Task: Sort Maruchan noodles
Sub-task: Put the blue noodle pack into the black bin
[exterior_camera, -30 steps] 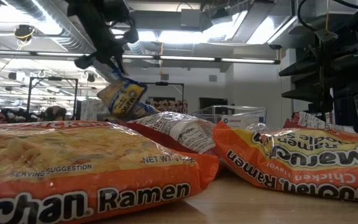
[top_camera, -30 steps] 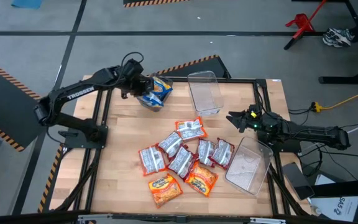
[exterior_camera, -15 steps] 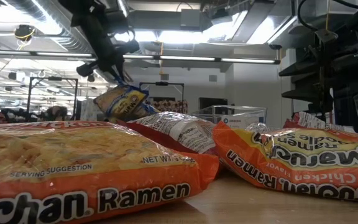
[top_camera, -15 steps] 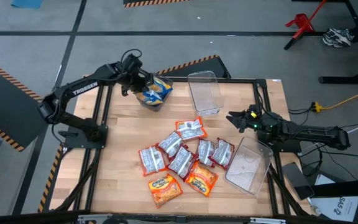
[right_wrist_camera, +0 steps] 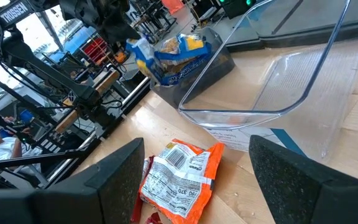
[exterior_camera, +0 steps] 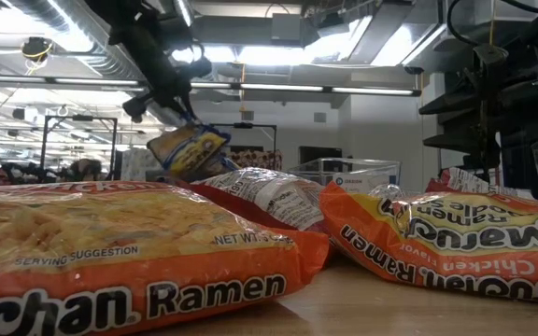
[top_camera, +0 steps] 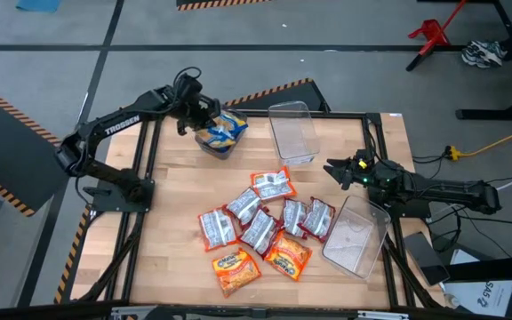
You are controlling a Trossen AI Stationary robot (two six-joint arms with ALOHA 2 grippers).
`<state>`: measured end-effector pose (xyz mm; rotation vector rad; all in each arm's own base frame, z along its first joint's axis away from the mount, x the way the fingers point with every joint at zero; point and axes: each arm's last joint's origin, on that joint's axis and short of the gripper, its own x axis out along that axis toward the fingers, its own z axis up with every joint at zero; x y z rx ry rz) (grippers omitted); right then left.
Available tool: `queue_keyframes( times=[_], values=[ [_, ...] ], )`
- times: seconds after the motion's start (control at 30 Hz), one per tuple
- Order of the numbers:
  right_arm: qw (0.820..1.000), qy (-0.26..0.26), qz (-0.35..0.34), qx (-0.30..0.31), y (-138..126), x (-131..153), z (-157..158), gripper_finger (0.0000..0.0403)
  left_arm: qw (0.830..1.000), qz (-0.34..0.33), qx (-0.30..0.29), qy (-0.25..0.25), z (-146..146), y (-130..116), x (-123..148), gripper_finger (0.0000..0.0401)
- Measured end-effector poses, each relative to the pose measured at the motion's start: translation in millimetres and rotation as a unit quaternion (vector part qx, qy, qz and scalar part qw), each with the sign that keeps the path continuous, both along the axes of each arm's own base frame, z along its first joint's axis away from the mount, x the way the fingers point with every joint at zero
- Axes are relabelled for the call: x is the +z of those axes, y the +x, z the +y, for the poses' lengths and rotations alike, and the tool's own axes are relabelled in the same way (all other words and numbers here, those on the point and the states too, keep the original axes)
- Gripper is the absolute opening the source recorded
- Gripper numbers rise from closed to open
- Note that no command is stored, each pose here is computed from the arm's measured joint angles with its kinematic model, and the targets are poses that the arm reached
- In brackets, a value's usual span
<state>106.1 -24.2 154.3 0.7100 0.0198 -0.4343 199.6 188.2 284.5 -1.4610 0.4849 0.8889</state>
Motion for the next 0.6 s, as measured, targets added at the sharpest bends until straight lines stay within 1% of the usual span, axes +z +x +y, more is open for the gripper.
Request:
queue_keyframes(
  times=[0.1, 0.17, 0.27, 0.37, 0.6],
  values=[
    [1.000, 0.000, 0.000, 0.000, 0, 0, 0, 0.0278, 1.000, 0.003, -0.004, -0.002, -2, 0, -9, 0.0003],
    [1.000, 0.000, 0.000, 0.000, 0, 0, 0, 0.0278, 1.000, 0.005, 0.004, -0.017, -3, -1, -19, 0.0004],
    [1.000, 0.002, -0.002, 0.000, 0, 0, 0, 0.0278, 1.000, -0.012, 0.002, -0.026, -4, 0, -30, 0.0004],
    [1.000, 0.002, -0.013, 0.004, 0, 2, 0, 0.0278, 0.999, -0.024, -0.003, -0.022, -5, 1, -40, 0.0004],
    [0.999, -0.018, -0.033, -0.008, 1, 7, -1, 0.0278, 1.000, -0.024, 0.001, -0.011, -5, 2, -46, 0.0027]
  ],
)
